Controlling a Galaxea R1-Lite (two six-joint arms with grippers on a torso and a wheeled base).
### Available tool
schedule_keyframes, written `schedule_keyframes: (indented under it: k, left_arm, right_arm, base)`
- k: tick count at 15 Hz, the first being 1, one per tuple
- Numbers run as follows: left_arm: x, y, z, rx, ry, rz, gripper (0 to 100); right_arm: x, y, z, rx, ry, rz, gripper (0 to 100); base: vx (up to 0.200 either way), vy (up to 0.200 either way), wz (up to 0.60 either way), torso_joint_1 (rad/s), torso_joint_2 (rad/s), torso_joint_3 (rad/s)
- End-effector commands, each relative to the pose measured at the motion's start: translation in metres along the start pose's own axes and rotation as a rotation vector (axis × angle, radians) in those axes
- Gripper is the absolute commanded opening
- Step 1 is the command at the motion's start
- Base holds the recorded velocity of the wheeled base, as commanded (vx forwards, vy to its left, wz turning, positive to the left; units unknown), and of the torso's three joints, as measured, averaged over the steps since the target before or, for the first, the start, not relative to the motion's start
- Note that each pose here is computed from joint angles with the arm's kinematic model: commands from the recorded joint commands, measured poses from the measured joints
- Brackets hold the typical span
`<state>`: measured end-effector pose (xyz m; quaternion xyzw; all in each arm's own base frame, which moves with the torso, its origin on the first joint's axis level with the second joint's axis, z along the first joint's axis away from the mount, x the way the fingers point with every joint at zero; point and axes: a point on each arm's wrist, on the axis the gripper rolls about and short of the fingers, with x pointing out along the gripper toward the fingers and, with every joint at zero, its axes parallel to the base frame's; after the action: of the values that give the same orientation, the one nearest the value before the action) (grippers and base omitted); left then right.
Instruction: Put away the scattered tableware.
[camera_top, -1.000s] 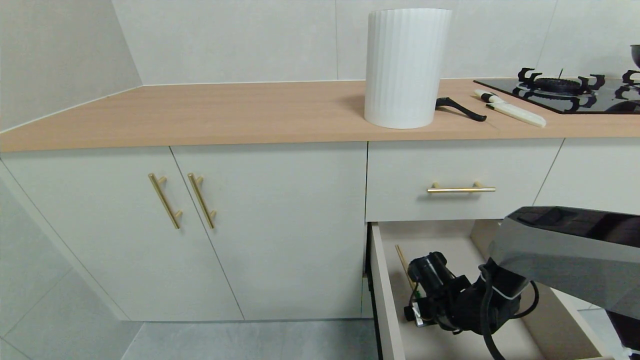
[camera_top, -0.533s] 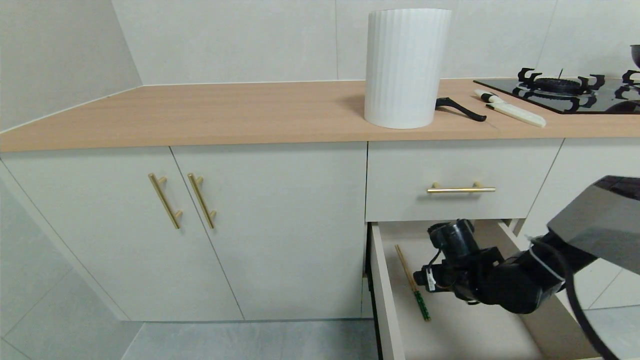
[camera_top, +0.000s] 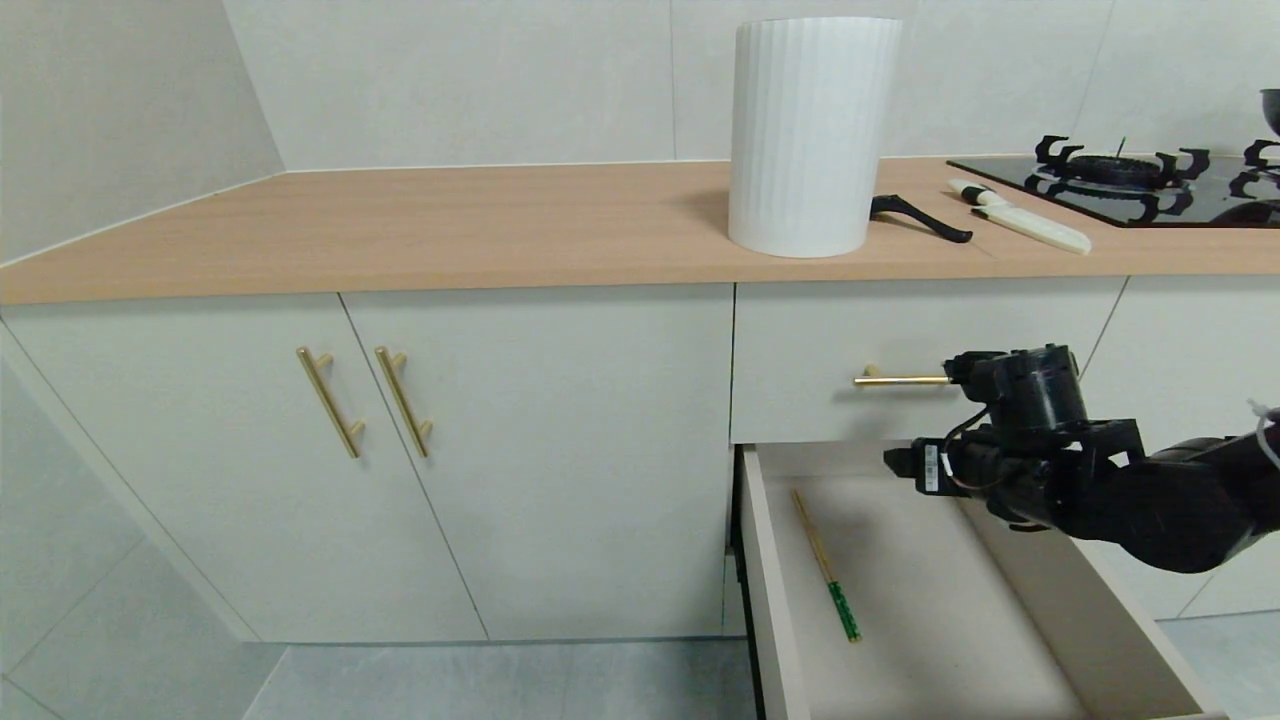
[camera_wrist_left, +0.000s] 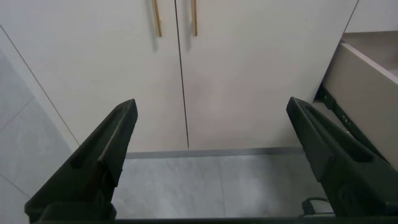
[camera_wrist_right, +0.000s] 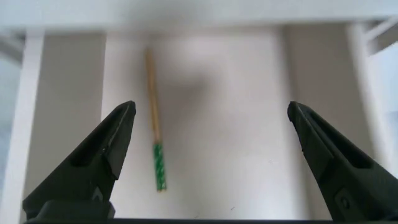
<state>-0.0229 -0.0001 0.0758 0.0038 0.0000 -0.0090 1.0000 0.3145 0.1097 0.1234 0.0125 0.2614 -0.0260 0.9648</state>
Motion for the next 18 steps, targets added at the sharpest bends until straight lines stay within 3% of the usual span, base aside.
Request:
schedule_keyframes:
  k: [1,8,18]
  left_arm:
    - [0.0,0.0,0.0,0.0,0.002,0.0,100]
    - [0.0,0.0,0.0,0.0,0.002,0.0,100]
    - [0.0,0.0,0.0,0.0,0.002,0.0,100]
  right_arm:
    - [-0.011,-0.003,0.01,0.018,-0.041,0.007,100]
    - [-0.022,-0.009,0.02,0.035,-0.079,0.003,100]
    - [-0.021,-0.01,0.017,0.01,-0.069,0.003,100]
  base:
    - [0.0,0.0,0.0,0.0,0.0,0.0]
    - [0.0,0.0,0.0,0.007,-0.04,-0.03]
    - [0.0,0.0,0.0,0.14,-0.43,-0.294]
